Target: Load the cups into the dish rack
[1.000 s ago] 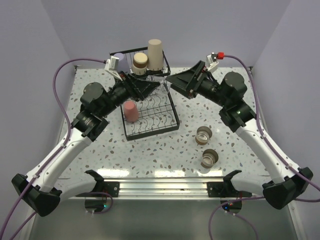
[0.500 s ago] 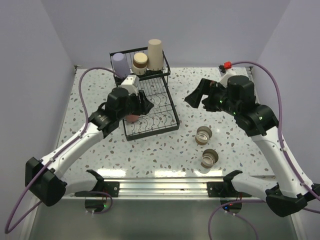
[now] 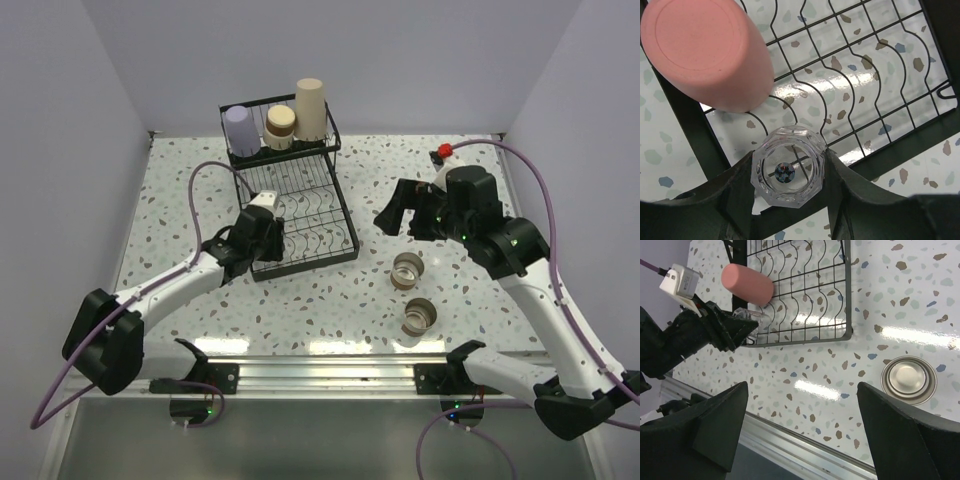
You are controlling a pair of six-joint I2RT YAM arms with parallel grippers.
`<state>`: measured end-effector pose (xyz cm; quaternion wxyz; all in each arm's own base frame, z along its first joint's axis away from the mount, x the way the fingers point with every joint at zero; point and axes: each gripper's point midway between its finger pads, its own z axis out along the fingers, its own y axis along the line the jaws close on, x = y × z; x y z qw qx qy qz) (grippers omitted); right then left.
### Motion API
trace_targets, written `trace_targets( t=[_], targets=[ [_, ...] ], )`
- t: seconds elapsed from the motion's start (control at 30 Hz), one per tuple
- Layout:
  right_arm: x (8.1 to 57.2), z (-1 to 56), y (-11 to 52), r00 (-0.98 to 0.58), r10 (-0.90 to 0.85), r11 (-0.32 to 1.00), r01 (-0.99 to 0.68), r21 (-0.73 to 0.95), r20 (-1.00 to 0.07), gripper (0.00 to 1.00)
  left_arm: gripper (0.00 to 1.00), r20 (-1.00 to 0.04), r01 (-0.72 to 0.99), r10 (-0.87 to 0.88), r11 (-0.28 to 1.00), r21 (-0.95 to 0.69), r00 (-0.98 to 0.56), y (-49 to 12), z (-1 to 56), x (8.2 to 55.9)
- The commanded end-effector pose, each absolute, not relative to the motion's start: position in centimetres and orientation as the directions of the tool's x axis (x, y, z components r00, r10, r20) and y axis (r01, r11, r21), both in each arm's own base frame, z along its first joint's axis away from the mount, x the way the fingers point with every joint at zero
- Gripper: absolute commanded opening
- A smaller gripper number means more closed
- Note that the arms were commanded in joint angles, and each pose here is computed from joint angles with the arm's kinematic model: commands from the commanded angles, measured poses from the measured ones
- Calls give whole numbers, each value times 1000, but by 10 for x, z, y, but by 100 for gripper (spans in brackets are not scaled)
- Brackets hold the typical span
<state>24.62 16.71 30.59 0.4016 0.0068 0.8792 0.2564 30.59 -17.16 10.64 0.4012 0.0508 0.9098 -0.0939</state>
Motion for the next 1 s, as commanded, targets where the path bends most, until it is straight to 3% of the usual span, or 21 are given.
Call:
trace_targets(
  t=[0.0,0.5,0.67,0.7,0.97],
  targets=[
    [246,310,163,-652,207,875,-210,436,-730,93,0,-778,144,6,983,-109,-628,-169,102,319],
    [242,296,156,-663,168,894,-210,396,-729,93,0,-752,56,-28,995,-87,-659,-157,70,317],
    [242,292,154,-665,160,900,-206,385,-729,93,34,-737,66,-21,994,-89,-675,-162,67,316],
    [241,290,153,-667,160,901,-203,383,-728,93,45,-741,67,-25,993,-95,-671,-162,70,317],
    [240,281,152,-675,157,905,-194,378,-721,93,81,-745,83,-18,992,-99,-667,-162,78,315]
  ],
)
